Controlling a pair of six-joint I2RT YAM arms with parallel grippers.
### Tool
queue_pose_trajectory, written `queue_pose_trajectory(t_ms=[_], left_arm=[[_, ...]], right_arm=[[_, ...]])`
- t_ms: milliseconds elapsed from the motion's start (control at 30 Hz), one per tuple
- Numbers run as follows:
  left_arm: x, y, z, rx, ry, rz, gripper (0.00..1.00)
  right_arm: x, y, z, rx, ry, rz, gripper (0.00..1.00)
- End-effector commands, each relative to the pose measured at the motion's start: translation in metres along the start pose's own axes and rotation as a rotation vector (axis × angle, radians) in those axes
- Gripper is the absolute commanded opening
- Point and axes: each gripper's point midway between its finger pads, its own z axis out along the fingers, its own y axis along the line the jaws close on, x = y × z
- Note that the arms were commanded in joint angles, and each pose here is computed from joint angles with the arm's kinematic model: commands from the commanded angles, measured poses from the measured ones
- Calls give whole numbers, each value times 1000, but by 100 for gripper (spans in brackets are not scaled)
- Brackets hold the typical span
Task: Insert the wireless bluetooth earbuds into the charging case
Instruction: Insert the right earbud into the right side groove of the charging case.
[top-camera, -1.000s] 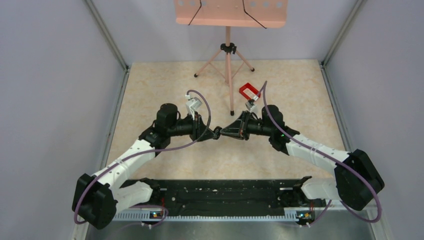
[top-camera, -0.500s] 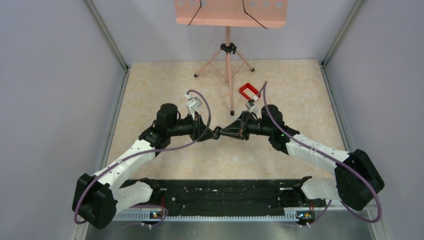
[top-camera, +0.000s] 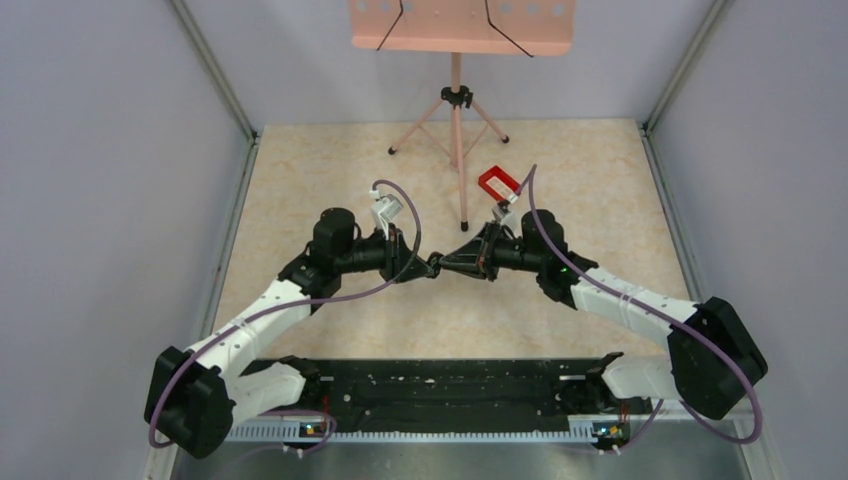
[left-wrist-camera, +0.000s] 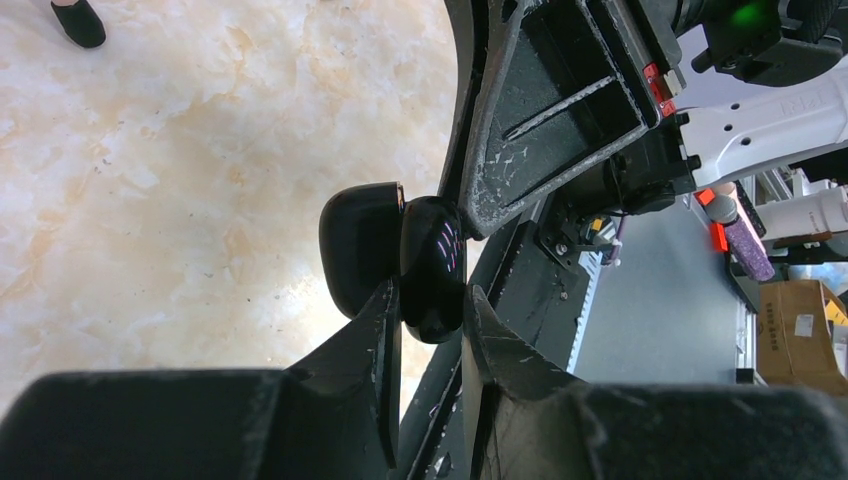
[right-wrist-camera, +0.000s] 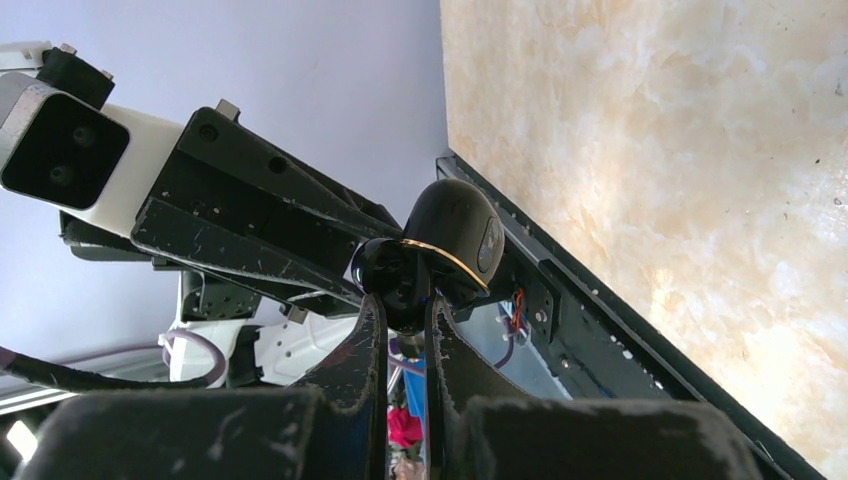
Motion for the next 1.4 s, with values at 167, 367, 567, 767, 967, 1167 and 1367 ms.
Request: queue_pose_trajectory(t_ms=[167, 367, 567, 767, 967, 1167, 1367], left_arm=[[-12, -26, -4, 99, -44, 11, 0], [-14, -27, 0, 124, -83, -58, 0], [-10, -25, 6, 119, 6, -156, 0], [-10, -29, 12, 158, 89, -208, 0], [-3, -29, 17, 188, 194, -295, 0], [6, -35, 19, 272, 296, -367, 0], [14, -35, 17, 299, 344, -371, 0]], right_arm=[[-27, -18, 6, 59, -137, 91, 0], [-27, -22, 1, 2, -175, 197, 0], [-23, -32, 3, 107, -138, 95, 0], [-19, -38, 0, 171, -99, -15, 0], [-19, -35, -4, 206, -77, -137, 0], [-19, -33, -9, 242, -46, -246, 0], [-25, -26, -17, 285, -49, -357, 0]])
